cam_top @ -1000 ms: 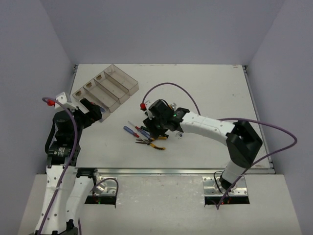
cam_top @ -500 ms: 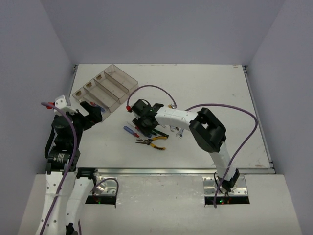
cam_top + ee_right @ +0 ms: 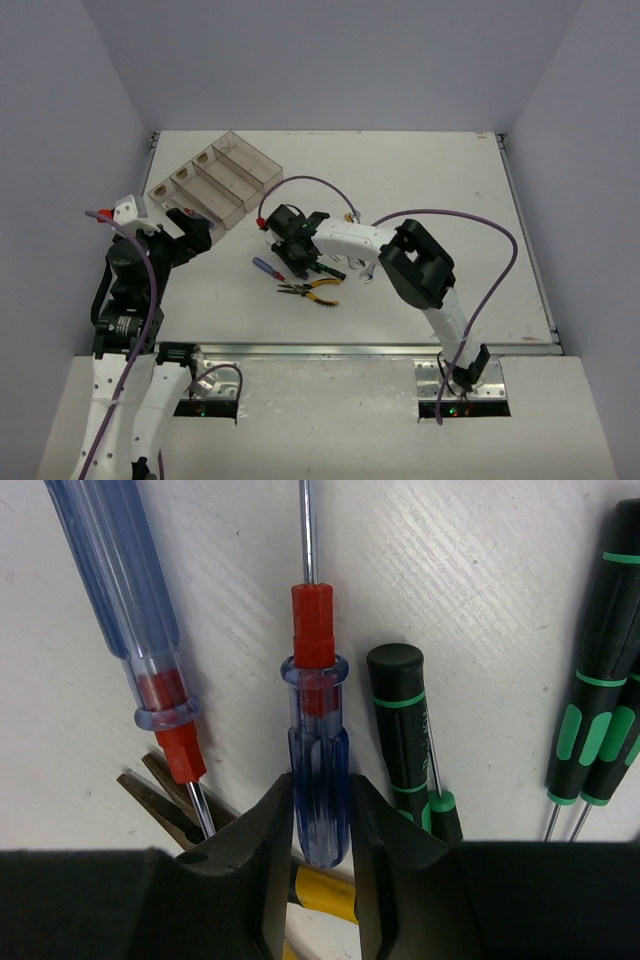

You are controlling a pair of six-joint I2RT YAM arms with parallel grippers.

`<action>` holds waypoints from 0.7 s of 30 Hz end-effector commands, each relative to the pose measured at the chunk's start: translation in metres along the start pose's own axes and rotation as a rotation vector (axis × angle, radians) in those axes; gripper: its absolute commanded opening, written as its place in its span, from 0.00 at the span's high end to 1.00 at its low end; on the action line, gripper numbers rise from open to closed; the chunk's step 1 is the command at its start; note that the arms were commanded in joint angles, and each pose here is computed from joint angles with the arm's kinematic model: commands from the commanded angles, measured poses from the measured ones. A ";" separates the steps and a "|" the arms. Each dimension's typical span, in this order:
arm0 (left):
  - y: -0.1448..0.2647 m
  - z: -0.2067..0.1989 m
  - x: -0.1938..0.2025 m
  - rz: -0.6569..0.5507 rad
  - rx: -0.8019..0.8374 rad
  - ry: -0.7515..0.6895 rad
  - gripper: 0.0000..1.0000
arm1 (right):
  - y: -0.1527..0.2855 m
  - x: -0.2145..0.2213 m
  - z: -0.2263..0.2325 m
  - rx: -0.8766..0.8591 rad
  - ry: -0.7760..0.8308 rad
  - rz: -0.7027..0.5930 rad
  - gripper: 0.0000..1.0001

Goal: Sort the tools into containers

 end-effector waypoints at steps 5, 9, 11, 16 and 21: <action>0.001 -0.009 -0.009 -0.040 0.045 -0.007 0.00 | 0.024 -0.012 0.001 0.006 -0.018 -0.080 0.87; 0.000 -0.012 -0.008 -0.023 0.062 -0.011 0.00 | 0.062 -0.026 0.002 -0.009 -0.045 -0.183 0.99; -0.001 -0.018 -0.006 -0.001 0.089 -0.011 0.00 | 0.082 -0.030 0.000 -0.007 -0.060 -0.231 1.00; 0.002 -0.065 0.021 0.219 0.422 0.071 0.00 | 0.145 -0.029 -0.005 -0.040 -0.131 -0.401 1.00; 0.014 -0.111 0.057 0.469 0.918 0.286 0.00 | 0.200 -0.004 -0.011 -0.166 -0.215 -0.612 1.00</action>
Point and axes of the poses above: each gripper's point midway between its finger pads, its own y axis back along the fingers, its own z axis along the line the jaws close on, x = y × z, the point moved 4 cm from there along y, back along the fingers, and after that the axes turned 12 degrees about y, right-handed, at the moved point
